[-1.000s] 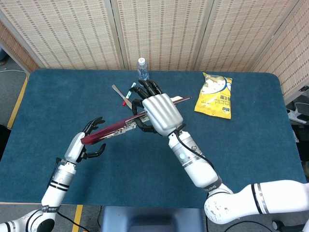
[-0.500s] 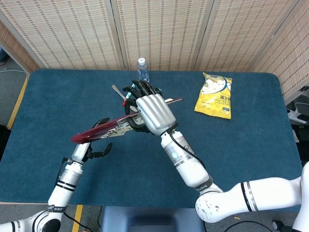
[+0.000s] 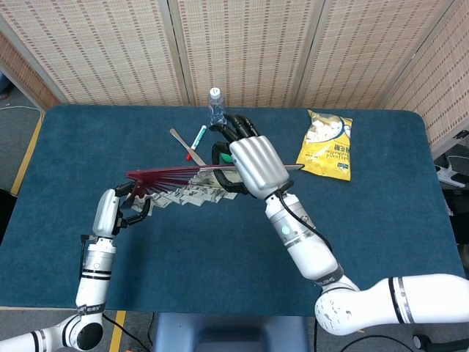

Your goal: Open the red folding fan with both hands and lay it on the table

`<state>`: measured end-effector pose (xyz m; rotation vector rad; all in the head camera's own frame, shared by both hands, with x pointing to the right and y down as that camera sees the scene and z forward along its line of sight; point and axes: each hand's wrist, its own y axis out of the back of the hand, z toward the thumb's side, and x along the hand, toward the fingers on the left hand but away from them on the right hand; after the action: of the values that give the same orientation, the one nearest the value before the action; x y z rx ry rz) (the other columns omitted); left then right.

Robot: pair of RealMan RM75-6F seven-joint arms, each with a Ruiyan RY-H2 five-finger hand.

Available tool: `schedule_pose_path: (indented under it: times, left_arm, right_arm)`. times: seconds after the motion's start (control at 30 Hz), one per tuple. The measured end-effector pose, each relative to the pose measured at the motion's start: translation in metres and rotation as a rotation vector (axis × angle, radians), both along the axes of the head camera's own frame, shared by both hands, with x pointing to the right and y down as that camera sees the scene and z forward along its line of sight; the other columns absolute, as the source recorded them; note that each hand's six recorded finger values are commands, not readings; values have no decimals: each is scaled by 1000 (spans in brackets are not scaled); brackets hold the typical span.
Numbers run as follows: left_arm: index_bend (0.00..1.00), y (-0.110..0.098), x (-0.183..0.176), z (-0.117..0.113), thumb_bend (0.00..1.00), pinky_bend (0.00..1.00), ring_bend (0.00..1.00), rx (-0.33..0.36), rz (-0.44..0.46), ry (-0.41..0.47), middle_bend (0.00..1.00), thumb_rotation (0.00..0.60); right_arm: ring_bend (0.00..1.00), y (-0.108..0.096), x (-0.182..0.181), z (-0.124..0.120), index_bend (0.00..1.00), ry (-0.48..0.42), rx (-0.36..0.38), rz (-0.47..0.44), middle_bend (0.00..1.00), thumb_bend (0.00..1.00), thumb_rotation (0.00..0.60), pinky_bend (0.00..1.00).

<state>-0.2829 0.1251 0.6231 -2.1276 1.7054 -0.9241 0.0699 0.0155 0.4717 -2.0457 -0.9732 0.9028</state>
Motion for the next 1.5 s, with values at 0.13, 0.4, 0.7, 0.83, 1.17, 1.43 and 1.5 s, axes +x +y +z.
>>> schedule_pose_path:
  times: [0.13,0.4,0.7,0.83,1.17,1.43,1.5]
  left_arm:
    - [683,0,-4,-1,606,426,547,20,17,-44,795,600]
    - [662,-8,-24,-5,587,416,547,47,2,-96,772,600]
    - [644,-20,-47,-12,582,391,534,122,-5,-198,756,600]
    - [607,-19,-53,-9,562,333,507,132,6,-237,714,600]
    - [441,-7,-65,15,505,215,345,176,138,-451,503,600]
    - [248,-4,-94,46,480,153,173,227,256,-721,298,600]
    - [187,-1,-100,55,481,148,135,225,279,-765,247,600]
  right_arm:
    - [0,-3,11,-2,792,17,20,1,161,549,600,0]
    - [0,-5,40,-5,792,67,47,5,161,548,600,0]
    - [0,3,68,-10,792,89,74,-16,161,549,600,0]
    - [0,12,78,-9,792,82,89,-38,161,549,600,0]
    - [0,40,106,29,792,10,126,-24,161,549,600,0]
    - [0,78,149,87,725,15,125,17,161,548,600,0]
    - [0,87,158,99,684,11,114,25,161,549,600,0]
